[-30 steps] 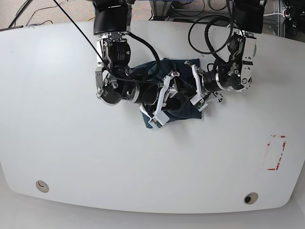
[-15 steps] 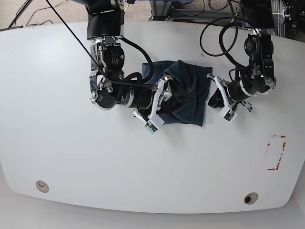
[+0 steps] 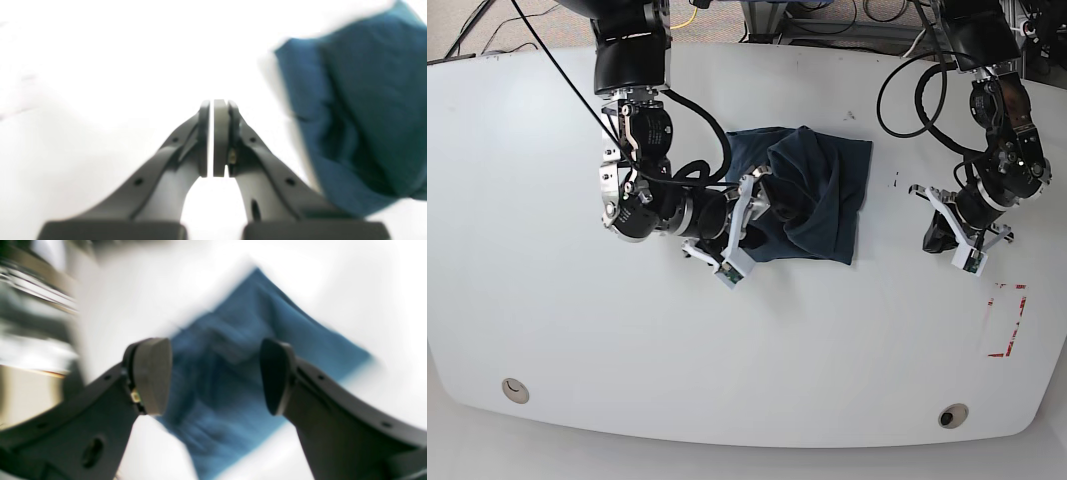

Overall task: Layout the t-shirt on the table in an organized manner, then fold the t-shirt properly
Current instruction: 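Release the shirt with the left gripper and raise it away, then press and smooth the folded bundle with the right gripper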

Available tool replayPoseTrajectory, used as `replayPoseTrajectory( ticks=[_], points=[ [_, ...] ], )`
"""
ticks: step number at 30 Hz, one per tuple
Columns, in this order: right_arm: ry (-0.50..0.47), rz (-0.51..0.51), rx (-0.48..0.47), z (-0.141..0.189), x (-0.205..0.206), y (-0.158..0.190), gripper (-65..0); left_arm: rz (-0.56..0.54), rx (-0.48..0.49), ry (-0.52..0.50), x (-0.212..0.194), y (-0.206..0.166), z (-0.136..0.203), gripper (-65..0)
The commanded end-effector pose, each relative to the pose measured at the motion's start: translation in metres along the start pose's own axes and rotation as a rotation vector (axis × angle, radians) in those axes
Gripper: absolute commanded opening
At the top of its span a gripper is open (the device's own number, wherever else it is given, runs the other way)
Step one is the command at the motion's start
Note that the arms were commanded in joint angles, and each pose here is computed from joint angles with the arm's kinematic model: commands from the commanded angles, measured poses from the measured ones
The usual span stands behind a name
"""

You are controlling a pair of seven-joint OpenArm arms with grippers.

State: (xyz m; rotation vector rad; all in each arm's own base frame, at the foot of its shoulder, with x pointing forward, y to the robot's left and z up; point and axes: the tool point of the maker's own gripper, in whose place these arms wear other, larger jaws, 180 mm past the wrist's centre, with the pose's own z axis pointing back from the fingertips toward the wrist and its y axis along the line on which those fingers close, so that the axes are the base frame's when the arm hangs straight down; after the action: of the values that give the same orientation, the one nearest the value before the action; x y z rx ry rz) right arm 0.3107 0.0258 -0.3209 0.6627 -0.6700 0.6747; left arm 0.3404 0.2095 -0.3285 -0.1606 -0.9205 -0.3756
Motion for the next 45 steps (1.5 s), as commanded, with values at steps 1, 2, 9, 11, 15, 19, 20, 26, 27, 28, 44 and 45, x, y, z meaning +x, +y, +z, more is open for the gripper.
replayPoseTrajectory(
  ticks=[1,2,9,11,15,19,20,26,27,28,44,45],
  points=[
    [-0.006,0.111,-0.018,0.005,0.010,-0.002,-35.2,0.002,0.027,-0.050,0.013,0.010,0.008,-65.0],
    [0.010,0.139,-0.024,0.005,0.006,-0.004,-38.8,0.004,0.031,-0.050,0.012,0.012,0.009,-65.0],
    [0.061,0.186,-0.083,0.011,-0.001,-0.018,-47.2,0.014,0.031,-0.029,0.001,0.010,0.011,-65.0],
    [0.055,0.184,-0.082,0.009,0.000,-0.018,-49.0,0.017,0.030,-0.023,-0.002,0.010,0.011,-65.0],
    [0.034,0.181,-0.071,0.005,0.005,-0.013,-51.8,0.016,0.025,-0.016,-0.004,0.008,0.011,-65.0],
    [0.022,0.158,-0.040,-0.007,0.012,-0.007,-52.0,0.016,0.025,-0.016,-0.004,0.008,0.011,-65.0],
    [0.022,0.154,-0.035,-0.008,0.012,-0.006,-52.0,0.016,0.025,-0.015,-0.004,0.008,0.011,-65.0],
    [-0.005,0.151,0.044,-0.030,0.029,0.022,-52.0,0.017,0.029,-0.017,-0.004,0.009,0.012,-65.0],
    [-0.016,0.156,0.059,-0.033,0.035,0.028,-52.0,0.016,0.030,-0.017,-0.004,0.010,0.012,-65.0],
    [-0.021,0.158,0.072,-0.037,0.038,0.033,-52.0,0.011,0.035,-0.016,-0.004,0.012,0.013,-65.0],
    [-0.106,0.195,0.089,-0.038,0.085,0.038,-52.2,-0.074,0.088,-0.053,0.016,0.022,0.036,-65.0],
    [-0.109,0.190,0.084,-0.037,0.085,0.037,-52.2,-0.078,0.091,-0.052,0.017,0.023,0.036,-65.0]
  ],
)
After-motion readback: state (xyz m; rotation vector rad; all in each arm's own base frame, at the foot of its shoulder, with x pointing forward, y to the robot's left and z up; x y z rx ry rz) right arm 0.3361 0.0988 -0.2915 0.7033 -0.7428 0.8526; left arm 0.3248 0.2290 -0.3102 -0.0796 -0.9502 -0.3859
